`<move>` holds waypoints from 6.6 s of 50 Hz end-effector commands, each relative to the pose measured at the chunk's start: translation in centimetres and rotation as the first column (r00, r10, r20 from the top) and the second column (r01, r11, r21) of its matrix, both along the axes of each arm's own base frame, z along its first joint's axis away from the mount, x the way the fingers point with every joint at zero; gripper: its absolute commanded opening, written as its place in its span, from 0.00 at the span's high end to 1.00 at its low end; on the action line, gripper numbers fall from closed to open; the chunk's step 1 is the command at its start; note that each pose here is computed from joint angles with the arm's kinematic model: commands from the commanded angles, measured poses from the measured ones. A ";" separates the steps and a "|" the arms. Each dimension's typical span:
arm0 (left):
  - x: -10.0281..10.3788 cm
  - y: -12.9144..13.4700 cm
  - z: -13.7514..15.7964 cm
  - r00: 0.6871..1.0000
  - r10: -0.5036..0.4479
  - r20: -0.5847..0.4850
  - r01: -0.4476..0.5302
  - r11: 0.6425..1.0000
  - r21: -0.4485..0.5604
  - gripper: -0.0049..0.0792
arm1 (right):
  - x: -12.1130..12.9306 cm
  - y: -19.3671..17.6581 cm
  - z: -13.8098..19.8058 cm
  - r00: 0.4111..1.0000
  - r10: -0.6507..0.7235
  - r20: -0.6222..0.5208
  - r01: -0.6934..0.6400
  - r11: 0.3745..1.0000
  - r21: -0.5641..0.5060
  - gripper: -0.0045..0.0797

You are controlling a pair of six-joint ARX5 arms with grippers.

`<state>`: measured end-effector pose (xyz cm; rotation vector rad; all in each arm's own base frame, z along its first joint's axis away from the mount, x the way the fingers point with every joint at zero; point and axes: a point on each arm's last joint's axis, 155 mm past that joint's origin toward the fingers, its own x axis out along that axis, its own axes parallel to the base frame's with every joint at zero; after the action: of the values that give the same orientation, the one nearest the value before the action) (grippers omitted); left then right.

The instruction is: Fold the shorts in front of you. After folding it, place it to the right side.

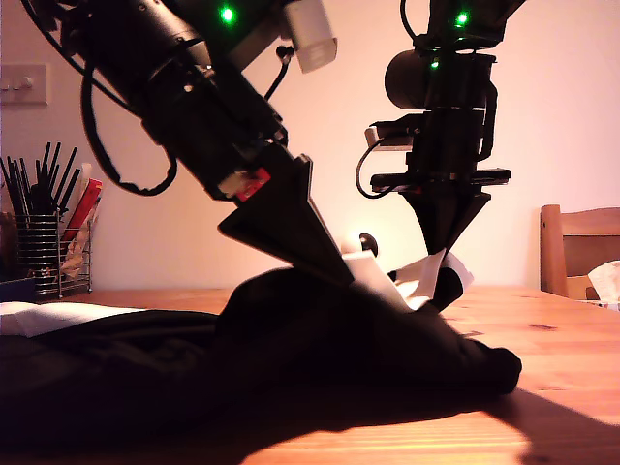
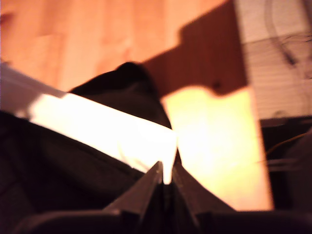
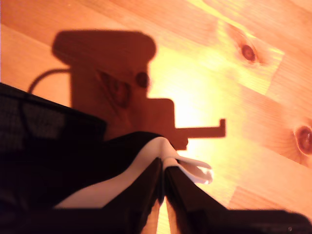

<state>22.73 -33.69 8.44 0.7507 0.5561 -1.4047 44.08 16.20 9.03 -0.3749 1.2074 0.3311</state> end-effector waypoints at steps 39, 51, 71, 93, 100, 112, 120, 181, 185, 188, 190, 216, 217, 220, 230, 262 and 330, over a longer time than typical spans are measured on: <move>-2.3 -1.6 1.9 0.984 0.031 -0.178 -0.050 0.993 -0.109 0.97 | -1.3 -2.3 0.4 0.999 -0.006 -0.041 0.002 0.996 -0.091 0.96; -4.3 -1.3 3.2 0.969 0.012 -0.247 -0.043 0.992 -0.120 0.97 | -2.8 -3.7 0.6 0.995 -0.018 -0.093 0.005 0.990 -0.141 0.96; 5.0 2.6 3.6 0.957 0.287 -0.047 -0.290 0.951 -0.111 0.97 | 0.6 -1.4 2.1 0.998 -0.007 0.066 0.011 0.998 -0.057 0.96; 11.5 7.8 0.6 0.885 0.460 -0.075 -0.465 0.881 -0.087 0.97 | 3.0 2.7 3.4 0.985 -0.033 0.172 0.015 0.995 0.104 0.96; 13.0 8.6 0.6 0.869 0.491 -0.055 -0.494 0.863 -0.104 0.97 | 3.6 3.7 3.1 0.981 -0.023 0.193 0.001 0.993 0.114 0.96; 15.2 10.4 1.2 0.834 0.551 -0.010 -0.548 0.826 -0.131 0.97 | 3.6 3.8 1.0 0.988 -0.025 0.154 0.010 0.995 0.099 0.96; 16.2 11.4 1.4 0.815 0.579 0.011 -0.573 0.808 -0.137 0.97 | 3.8 4.1 0.5 0.987 -0.022 0.156 0.006 0.995 0.101 0.96; 18.2 16.8 0.0 0.626 0.773 -0.103 -0.779 0.621 -0.084 0.78 | 1.4 7.3 -2.9 0.999 0.045 0.024 -0.049 0.984 0.172 0.73; 16.4 16.9 -1.5 0.626 0.765 -0.153 -0.774 0.633 -0.005 0.96 | 0.3 8.0 -3.1 0.997 0.079 -0.020 -0.073 0.975 0.208 0.84; 15.1 17.2 -2.4 0.603 0.774 -0.195 -0.781 0.622 0.054 0.96 | -0.3 8.7 -3.1 0.993 0.114 -0.037 -0.103 0.967 0.231 0.94; 14.3 17.3 -2.9 0.576 0.785 -0.228 -0.790 0.606 0.093 0.96 | -0.7 9.0 -3.1 0.991 0.129 -0.046 -0.114 0.963 0.243 0.96; 8.3 20.8 -6.5 0.302 0.903 -0.307 -0.808 0.413 0.421 0.96 | -0.8 10.9 -6.0 0.972 0.231 -0.053 -0.208 0.940 0.271 0.96; 8.2 21.0 -6.6 0.298 0.904 -0.306 -0.807 0.410 0.426 0.96 | -0.8 10.9 -6.4 0.971 0.231 -0.060 -0.207 0.941 0.269 0.96; 7.9 21.5 -7.2 0.274 0.912 -0.306 -0.800 0.393 0.453 0.96 | -1.0 10.8 -7.5 0.970 0.231 -0.083 -0.202 0.943 0.263 0.96; 6.7 23.0 -10.9 0.214 0.931 -0.297 -0.745 0.352 0.567 0.96 | -1.5 10.6 -9.3 0.965 0.233 -0.121 -0.198 0.948 0.248 0.96; 17.7 23.0 -10.4 0.494 0.869 -0.033 -0.832 0.483 0.271 0.97 | -4.7 5.2 -11.6 0.946 -0.099 -0.308 0.119 0.992 0.046 0.96; 25.3 14.9 -4.6 0.711 0.684 0.160 -0.685 0.726 -0.062 0.96 | -14.1 16.1 -8.8 0.952 -0.006 -0.307 0.039 0.994 0.102 0.96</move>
<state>46.65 -19.12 2.49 0.5677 0.6396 -0.6499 29.69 33.40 0.37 -0.2265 1.4907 0.4626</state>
